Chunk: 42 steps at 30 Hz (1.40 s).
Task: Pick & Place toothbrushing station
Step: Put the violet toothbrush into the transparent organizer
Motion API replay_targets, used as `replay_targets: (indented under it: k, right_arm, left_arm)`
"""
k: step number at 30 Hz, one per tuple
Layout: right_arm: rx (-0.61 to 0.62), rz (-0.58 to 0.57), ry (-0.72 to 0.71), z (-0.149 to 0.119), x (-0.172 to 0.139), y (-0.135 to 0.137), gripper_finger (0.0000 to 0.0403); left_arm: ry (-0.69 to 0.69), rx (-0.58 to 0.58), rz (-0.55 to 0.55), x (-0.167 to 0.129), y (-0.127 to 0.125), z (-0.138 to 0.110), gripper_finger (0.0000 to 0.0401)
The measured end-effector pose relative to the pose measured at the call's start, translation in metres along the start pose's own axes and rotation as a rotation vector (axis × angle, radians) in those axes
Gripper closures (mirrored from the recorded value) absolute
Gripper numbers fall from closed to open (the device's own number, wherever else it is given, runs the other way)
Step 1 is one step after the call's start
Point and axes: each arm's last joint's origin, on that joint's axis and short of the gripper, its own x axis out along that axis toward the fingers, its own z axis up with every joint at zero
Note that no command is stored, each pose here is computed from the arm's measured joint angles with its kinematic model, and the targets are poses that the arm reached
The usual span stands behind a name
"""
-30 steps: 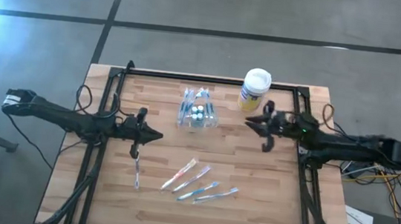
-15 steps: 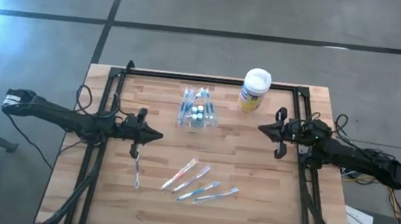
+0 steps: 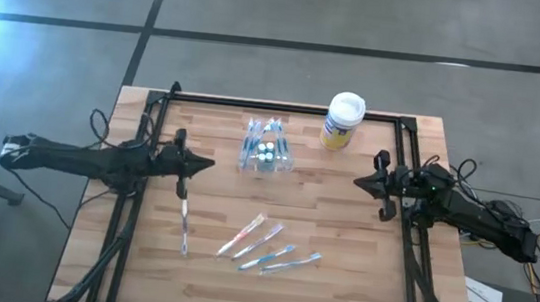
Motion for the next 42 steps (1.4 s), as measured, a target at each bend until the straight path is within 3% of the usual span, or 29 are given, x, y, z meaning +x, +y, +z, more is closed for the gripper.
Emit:
replay_targets:
  k: [9,17,29,37,42]
  right_arm:
    - [-0.012,0.001,-0.029,-0.005,-0.004,0.001,0.0394]
    - [-0.002,0.005,-0.068,-0.006,-0.007,0.003,0.0394]
    - [0.035,-0.002,-0.021,-0.011,-0.007,0.002,0.0394]
    - [0.052,-0.006,-0.028,-0.01,-0.007,0.002,0.0394]
    - [0.023,-0.114,-0.041,-0.01,-0.007,-0.001,0.0394]
  left_arm:
    - [-0.077,0.093,-0.06,-0.019,0.004,0.014,0.04]
    - [-0.093,0.069,-0.014,-0.047,0.009,0.012,0.04]
    - [0.015,0.026,-0.021,-0.041,0.008,-0.028,0.0397]
    - [-0.001,0.023,-0.162,-0.036,0.003,-0.047,0.0399]
    - [0.024,-0.009,-0.154,-0.035,0.004,-0.048,0.0389]
